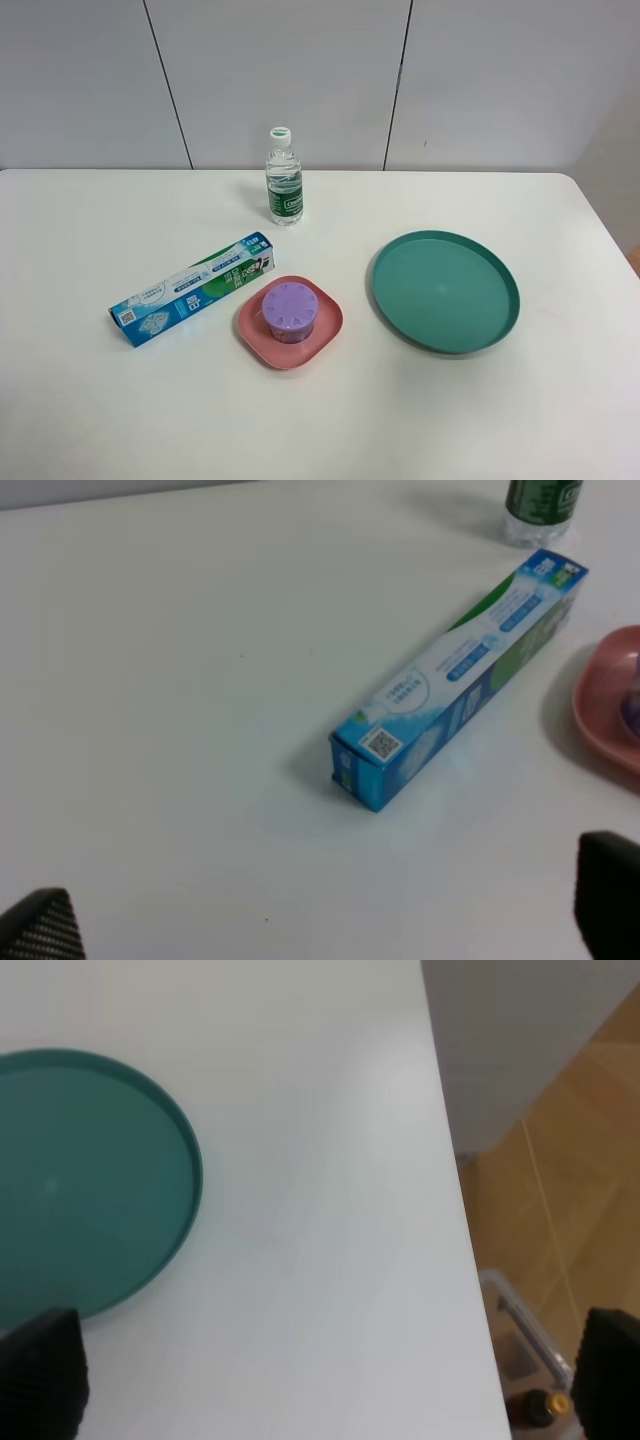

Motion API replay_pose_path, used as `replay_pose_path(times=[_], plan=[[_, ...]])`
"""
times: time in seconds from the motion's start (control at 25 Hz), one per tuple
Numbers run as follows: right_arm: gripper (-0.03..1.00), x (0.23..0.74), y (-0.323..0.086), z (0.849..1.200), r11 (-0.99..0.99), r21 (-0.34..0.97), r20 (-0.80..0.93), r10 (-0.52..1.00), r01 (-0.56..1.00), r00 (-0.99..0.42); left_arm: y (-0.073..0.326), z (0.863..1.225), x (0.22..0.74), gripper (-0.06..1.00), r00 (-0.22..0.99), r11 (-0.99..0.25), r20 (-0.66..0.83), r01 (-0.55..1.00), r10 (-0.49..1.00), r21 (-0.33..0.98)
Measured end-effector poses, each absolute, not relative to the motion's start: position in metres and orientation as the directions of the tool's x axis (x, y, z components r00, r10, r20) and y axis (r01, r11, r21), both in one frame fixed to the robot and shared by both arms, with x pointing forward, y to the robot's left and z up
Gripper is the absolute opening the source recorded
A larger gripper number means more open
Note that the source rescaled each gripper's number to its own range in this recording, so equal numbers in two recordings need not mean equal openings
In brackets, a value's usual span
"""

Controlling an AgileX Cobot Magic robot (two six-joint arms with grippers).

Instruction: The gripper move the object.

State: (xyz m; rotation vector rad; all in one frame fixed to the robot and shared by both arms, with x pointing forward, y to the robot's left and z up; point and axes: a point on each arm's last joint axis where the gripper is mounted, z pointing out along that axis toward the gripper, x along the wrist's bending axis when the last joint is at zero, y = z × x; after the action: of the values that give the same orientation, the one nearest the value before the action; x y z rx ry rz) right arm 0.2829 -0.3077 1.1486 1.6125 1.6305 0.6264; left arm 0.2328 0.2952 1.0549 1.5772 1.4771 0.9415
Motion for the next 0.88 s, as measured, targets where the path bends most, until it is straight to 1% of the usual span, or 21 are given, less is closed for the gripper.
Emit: replay_pose_path(times=[0.2, 0.36, 0.44, 0.68, 0.88], plan=[[0.93, 0.246, -0.298, 1.11, 0.092, 0.859, -0.154, 0.985, 0.504, 0.082, 0.295, 1.055, 0.233, 1.0, 0.057, -0.037, 0.014, 0.434, 0.998, 0.9], [0.93, 0.229, -0.295, 1.081, 0.104, 0.896, -0.159, 0.983, 0.431, 0.093, 0.295, 1.055, 0.233, 1.0, 0.057, -0.037, 0.014, 0.434, 0.998, 0.9], [0.93, 0.226, -0.294, 1.071, 0.094, 0.901, -0.148, 0.984, 0.423, 0.098, 0.295, 1.055, 0.233, 1.0, 0.057, -0.037, 0.014, 0.434, 0.998, 0.9], [0.93, 0.233, -0.291, 1.055, 0.022, 0.889, -0.065, 0.995, 0.457, 0.079, 0.295, 1.055, 0.233, 1.0, 0.057, -0.037, 0.014, 0.434, 0.998, 0.9], [0.93, 0.234, -0.291, 1.053, 0.021, 0.887, -0.056, 0.996, 0.461, 0.063, 0.295, 1.055, 0.233, 1.0, 0.057, -0.037, 0.014, 0.434, 0.998, 0.9]])
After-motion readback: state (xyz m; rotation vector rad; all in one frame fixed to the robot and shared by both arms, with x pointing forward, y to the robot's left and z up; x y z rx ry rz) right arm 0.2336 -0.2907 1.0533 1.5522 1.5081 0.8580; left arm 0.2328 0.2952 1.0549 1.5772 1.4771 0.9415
